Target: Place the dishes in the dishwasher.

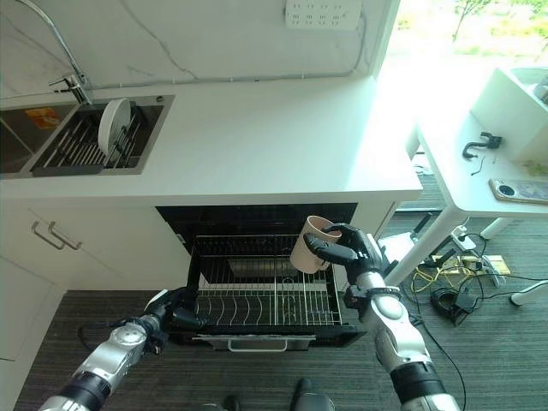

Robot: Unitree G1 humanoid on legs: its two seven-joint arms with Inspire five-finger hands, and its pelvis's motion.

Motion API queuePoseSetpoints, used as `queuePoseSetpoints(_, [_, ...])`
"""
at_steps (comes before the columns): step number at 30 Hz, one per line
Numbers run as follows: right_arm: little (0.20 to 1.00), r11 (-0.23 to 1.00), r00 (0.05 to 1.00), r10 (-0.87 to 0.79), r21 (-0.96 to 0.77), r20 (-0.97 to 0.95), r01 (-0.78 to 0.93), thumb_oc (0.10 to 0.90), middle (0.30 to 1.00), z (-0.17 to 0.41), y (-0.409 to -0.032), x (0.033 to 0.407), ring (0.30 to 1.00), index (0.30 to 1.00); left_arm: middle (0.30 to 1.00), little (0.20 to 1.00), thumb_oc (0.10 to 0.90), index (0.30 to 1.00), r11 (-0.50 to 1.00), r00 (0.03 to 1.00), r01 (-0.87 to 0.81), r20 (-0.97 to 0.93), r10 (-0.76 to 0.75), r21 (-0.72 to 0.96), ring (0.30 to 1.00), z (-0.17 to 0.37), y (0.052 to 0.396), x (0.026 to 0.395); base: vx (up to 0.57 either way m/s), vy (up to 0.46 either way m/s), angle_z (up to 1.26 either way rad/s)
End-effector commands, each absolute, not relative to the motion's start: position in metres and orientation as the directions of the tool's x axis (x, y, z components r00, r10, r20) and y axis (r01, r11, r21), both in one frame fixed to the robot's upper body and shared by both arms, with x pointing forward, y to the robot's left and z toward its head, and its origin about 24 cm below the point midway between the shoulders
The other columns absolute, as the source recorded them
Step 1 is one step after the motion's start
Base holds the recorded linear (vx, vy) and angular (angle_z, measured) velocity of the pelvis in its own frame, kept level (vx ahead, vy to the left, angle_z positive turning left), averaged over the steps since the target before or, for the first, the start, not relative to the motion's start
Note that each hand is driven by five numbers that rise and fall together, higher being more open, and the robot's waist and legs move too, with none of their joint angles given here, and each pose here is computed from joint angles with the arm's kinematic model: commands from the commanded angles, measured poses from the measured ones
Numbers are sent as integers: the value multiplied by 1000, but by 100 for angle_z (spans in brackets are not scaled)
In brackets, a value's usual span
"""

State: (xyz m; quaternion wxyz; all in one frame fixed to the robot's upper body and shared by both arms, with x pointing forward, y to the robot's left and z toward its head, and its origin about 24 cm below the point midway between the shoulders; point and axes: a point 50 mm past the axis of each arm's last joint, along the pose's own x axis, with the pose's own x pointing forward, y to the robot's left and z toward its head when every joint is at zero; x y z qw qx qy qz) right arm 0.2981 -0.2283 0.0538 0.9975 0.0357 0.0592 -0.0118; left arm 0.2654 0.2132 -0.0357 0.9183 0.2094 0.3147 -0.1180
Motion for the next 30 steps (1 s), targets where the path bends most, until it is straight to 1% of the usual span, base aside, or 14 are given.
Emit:
queuePoseSetpoints(1, [300, 999, 987, 23, 20, 159, -27, 400, 300, 125, -224, 323, 300, 300, 900, 900, 800, 900, 705, 679, 605, -701, -216, 369, 900, -6, 216, 280, 0, 0, 0])
queuePoseSetpoints(4, [300, 1000, 990, 19, -21, 139, -16, 400, 300, 128, -226, 329, 300, 300, 900, 900, 800, 900, 615, 546, 731, -794, -266, 296, 900, 1, 220, 275, 0, 0, 0])
queuePoseSetpoints(7, [300, 998, 995, 12, -58, 100, -7, 400, 300, 125, -234, 334, 300, 300, 900, 900, 800, 900, 557, 411, 809, -858, -309, 187, 900, 5, 220, 268, 28, 14, 0])
queuePoseSetpoints(9, [300, 998, 997, 8, -70, 83, -2, 400, 300, 125, -240, 336, 300, 300, 900, 900, 800, 900, 523, 345, 840, -884, -315, 142, 900, 6, 220, 264, 15, 6, 1])
queuePoseSetpoints(10, [300, 997, 998, 3, -80, 67, 2, 400, 300, 125, -244, 338, 300, 300, 900, 900, 800, 900, 473, 278, 875, -908, -315, 104, 900, 7, 220, 261, 0, 0, 0])
queuePoseSetpoints(12, [300, 992, 999, -22, -120, 44, 28, 400, 300, 132, -260, 346, 300, 300, 900, 900, 800, 900, 393, 186, 918, -930, -316, 51, 900, 14, 223, 256, -10, 12, -2])
queuePoseSetpoints(14, [300, 990, 999, -39, -133, 34, 43, 400, 300, 138, -268, 350, 300, 300, 900, 900, 800, 900, 370, 165, 928, -932, -322, 37, 900, 17, 223, 255, -12, 14, -2])
queuePoseSetpoints(18, [300, 982, 997, -75, -171, 27, 78, 400, 300, 152, -283, 357, 300, 300, 900, 900, 800, 900, 347, 175, 937, -922, -345, 49, 900, 27, 222, 257, -74, 40, -5])
queuePoseSetpoints(25, [300, 970, 995, -93, -230, -38, 81, 400, 300, 162, -296, 367, 300, 300, 900, 900, 800, 900, 363, 253, 927, -872, -419, 94, 900, 42, 216, 266, -59, 55, 0])
queuePoseSetpoints(30, [300, 965, 995, -84, -253, -45, 70, 400, 300, 173, -294, 374, 300, 300, 900, 900, 800, 900, 376, 323, 915, -819, -474, 143, 900, 58, 208, 277, -84, 25, 3])
